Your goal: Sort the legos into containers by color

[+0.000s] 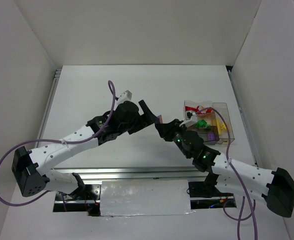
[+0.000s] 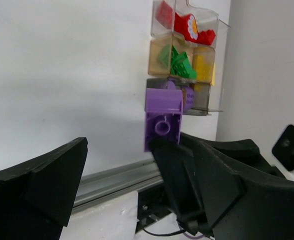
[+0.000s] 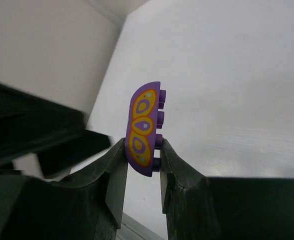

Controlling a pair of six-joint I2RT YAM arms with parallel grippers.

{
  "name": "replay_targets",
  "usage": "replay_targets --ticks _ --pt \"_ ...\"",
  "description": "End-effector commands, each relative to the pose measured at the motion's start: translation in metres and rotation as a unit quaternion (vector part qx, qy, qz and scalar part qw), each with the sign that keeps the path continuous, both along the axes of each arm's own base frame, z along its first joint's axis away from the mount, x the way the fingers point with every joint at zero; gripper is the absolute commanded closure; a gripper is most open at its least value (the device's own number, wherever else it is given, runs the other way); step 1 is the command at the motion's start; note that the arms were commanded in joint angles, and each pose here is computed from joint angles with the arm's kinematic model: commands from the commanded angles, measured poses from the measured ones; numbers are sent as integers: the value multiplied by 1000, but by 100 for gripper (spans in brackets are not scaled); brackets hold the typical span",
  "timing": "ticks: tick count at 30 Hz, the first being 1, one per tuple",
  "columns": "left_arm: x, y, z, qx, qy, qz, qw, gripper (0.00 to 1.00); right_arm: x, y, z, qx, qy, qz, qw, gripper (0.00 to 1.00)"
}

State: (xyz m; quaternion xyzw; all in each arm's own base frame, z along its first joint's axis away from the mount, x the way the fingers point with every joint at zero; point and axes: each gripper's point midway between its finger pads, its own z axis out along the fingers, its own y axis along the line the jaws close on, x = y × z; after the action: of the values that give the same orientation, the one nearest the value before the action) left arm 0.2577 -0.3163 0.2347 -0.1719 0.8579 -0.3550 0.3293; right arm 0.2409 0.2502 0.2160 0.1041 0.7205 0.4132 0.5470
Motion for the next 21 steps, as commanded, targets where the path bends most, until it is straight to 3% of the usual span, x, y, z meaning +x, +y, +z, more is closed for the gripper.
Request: replay_targets --ticks 1,3,4,7,11,15,21 --pt "16 28 45 40 -53 43 997 1 9 -57 -49 -12 105 -108 988 100" --pt "20 47 53 70 -64 71 993 0 5 -83 -58 14 142 -137 980 100" --pt "22 66 57 84 -73 97 989 1 -1 -103 -83 -9 176 -163 971 100" --pt "22 91 65 92 -99 116 984 1 -6 -171 -100 14 206 -282 937 100" --pt "16 110 62 111 -108 112 982 0 -16 -214 -105 53 216 -359 907 100" --pt "8 116 57 131 -106 90 982 0 -11 -232 -109 56 232 -388 890 99" --pt "0 121 50 151 -104 64 981 0 1 -234 -113 46 250 -382 889 87"
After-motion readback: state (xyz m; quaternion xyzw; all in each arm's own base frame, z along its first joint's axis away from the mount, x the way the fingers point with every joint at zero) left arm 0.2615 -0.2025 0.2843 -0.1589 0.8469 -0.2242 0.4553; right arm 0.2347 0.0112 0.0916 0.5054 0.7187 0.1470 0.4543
